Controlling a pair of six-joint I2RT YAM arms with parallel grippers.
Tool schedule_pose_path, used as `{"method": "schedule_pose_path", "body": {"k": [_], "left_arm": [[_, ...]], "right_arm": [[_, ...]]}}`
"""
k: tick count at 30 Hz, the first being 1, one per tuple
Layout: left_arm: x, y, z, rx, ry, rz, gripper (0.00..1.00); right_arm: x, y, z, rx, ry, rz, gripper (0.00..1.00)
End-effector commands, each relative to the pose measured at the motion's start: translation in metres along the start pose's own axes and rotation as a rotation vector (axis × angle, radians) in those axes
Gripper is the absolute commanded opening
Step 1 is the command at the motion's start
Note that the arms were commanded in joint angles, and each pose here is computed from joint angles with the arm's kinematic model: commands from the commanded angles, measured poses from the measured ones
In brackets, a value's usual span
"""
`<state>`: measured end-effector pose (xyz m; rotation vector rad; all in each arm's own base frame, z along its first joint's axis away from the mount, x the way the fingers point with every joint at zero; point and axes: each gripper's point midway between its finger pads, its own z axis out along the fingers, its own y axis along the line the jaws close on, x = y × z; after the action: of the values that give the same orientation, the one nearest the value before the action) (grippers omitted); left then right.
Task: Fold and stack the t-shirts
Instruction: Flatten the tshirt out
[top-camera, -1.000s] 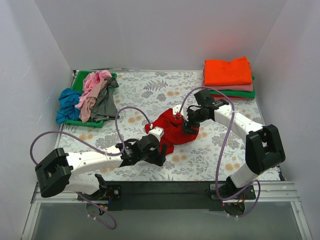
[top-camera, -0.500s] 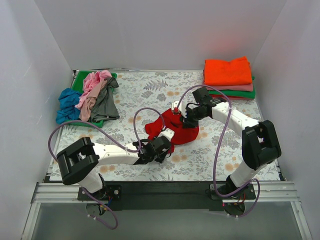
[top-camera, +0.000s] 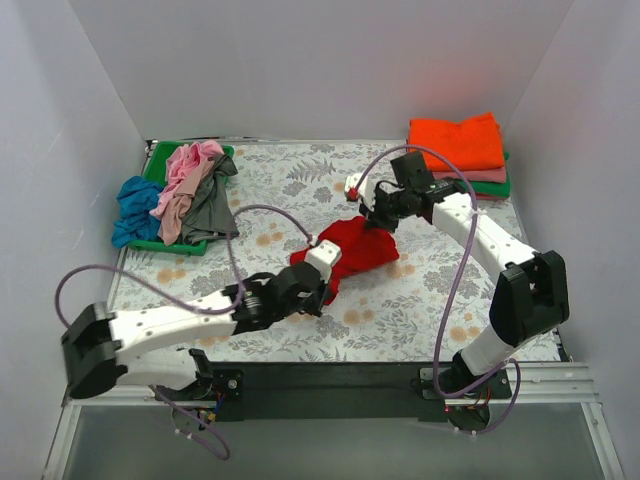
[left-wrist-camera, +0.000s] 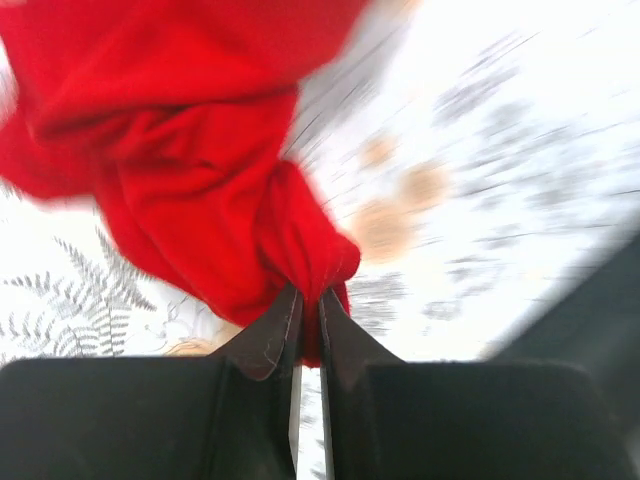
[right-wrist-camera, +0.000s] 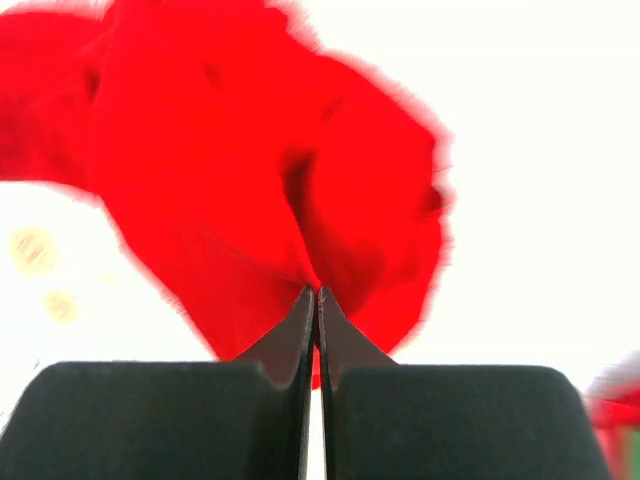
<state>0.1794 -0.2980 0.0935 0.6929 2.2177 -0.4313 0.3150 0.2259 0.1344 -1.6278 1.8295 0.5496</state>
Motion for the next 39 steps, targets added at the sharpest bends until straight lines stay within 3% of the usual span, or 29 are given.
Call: {"method": "schedule_pose_path", "body": {"k": [1,5,6,7,9,10,12,15,19,20,24,27,28,32,36,39], "left_arm": [[-0.079,-0.028,-0.074,0.204,-0.242,-0.052,0.00],[-0.126,-0.029,-0.125,0.258,-0.393,-0.075,0.00],[-0.139,-0.028,-0.135,0.253,-0.430,-0.088,0.00],[-0.143,-0.023,-0.135,0.228,-0.436,-0.093,0.00],[-0.150,-0.024,-0.133,0.212,-0.431,-0.098,0.00],[-0.150,-0.023,-0.130,0.206,-0.419,-0.113,0.00],[-0.149,-0.023,-0.124,0.199,-0.404,-0.137,0.00],[-0.143,-0.018,-0.112,0.189,-0.389,-0.201,0.00],[-0.136,-0.002,-0.103,0.154,-0.372,-0.275,0.00],[-0.134,0.002,-0.102,0.145,-0.368,-0.287,0.00],[-0.141,0.011,-0.098,0.164,-0.357,-0.326,0.00],[-0.153,0.009,-0.096,0.188,-0.364,-0.323,0.00],[-0.156,0.007,-0.095,0.193,-0.367,-0.319,0.00],[-0.166,0.004,-0.094,0.204,-0.369,-0.319,0.00],[-0.163,0.004,-0.094,0.210,-0.375,-0.334,0.00],[-0.163,0.005,-0.096,0.214,-0.381,-0.346,0.00]], "right_arm": [[-0.074,-0.043,-0.050,0.177,-0.138,-0.079,0.01],[-0.153,-0.121,-0.081,0.402,-0.291,-0.006,0.01],[-0.161,-0.138,-0.081,0.456,-0.333,0.147,0.01],[-0.159,-0.181,-0.080,0.673,-0.314,0.229,0.04],[-0.156,-0.206,-0.082,0.879,-0.286,0.303,0.43],[-0.148,-0.208,-0.069,0.898,-0.243,0.311,0.59],[-0.130,-0.194,-0.049,0.823,-0.207,0.327,0.63],[-0.125,-0.154,-0.056,0.659,-0.240,0.276,0.67],[-0.092,-0.032,-0.067,0.158,-0.361,0.143,0.70],[-0.086,-0.014,-0.071,0.107,-0.368,0.059,0.71],[-0.035,0.094,-0.064,-0.215,-0.313,0.019,0.72],[-0.003,0.135,-0.041,-0.259,-0.211,0.017,0.72],[0.000,0.130,-0.030,-0.199,-0.172,-0.020,0.72],[0.024,0.102,-0.010,0.000,-0.089,0.100,0.72],[0.049,0.091,0.003,0.073,0.000,0.186,0.70],[0.051,0.106,0.010,0.010,0.001,0.202,0.51]]}}
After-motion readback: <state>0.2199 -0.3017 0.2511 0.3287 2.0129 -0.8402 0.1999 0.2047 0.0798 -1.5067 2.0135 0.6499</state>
